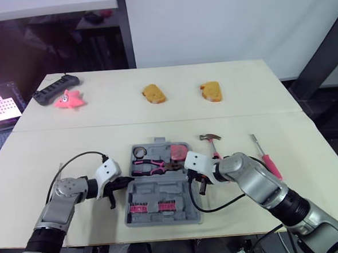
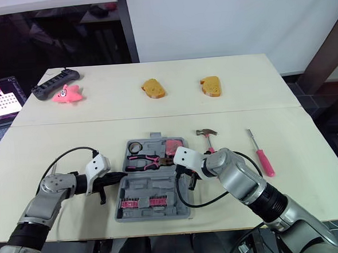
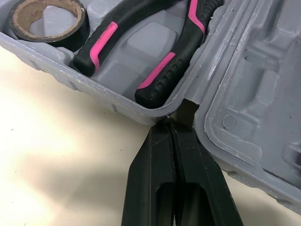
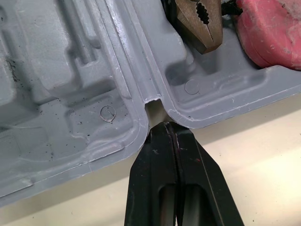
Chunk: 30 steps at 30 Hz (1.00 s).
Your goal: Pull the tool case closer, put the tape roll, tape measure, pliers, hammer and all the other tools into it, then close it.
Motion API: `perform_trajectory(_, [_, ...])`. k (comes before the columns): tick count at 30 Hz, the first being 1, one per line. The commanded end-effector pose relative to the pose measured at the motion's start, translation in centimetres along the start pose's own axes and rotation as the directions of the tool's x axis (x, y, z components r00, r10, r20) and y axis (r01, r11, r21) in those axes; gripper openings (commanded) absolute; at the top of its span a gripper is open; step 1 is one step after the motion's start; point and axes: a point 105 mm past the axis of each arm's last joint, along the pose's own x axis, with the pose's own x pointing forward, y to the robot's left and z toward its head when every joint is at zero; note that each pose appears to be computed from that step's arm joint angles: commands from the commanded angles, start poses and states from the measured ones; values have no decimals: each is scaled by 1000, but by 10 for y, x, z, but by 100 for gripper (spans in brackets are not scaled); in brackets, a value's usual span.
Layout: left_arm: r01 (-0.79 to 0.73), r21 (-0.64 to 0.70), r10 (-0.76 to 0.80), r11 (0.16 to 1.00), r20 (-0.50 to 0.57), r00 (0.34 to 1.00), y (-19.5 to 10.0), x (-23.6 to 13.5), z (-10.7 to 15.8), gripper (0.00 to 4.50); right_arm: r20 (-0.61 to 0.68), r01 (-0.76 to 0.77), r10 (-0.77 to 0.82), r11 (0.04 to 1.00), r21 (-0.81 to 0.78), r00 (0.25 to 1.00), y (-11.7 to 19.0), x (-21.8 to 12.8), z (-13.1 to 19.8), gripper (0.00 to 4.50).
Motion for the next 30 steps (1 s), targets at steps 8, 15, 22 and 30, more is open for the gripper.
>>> perform_trajectory(8, [-91, -3, 91, 996, -7, 996, 19, -38, -5, 4, 65, 42, -42, 999, 2, 997, -20, -19, -11, 0])
perform_trajectory(15, [-116, 29, 114, 993, 56, 992, 27, -112, 21, 4, 272, 102, -121, 991, 81, 955, -35, -83, -16, 0])
perform_trajectory(22, [-258, -48, 259, 965, 6, 966, 39, -183, 11, 185, 384, 157, -222, 968, 194, 896, -37, -155, -65, 180])
perform_trajectory(30, [-487, -157, 480, 859, -84, 873, 47, -240, -33, 448, 268, 281, -389, 888, 364, 881, -36, -207, -160, 447])
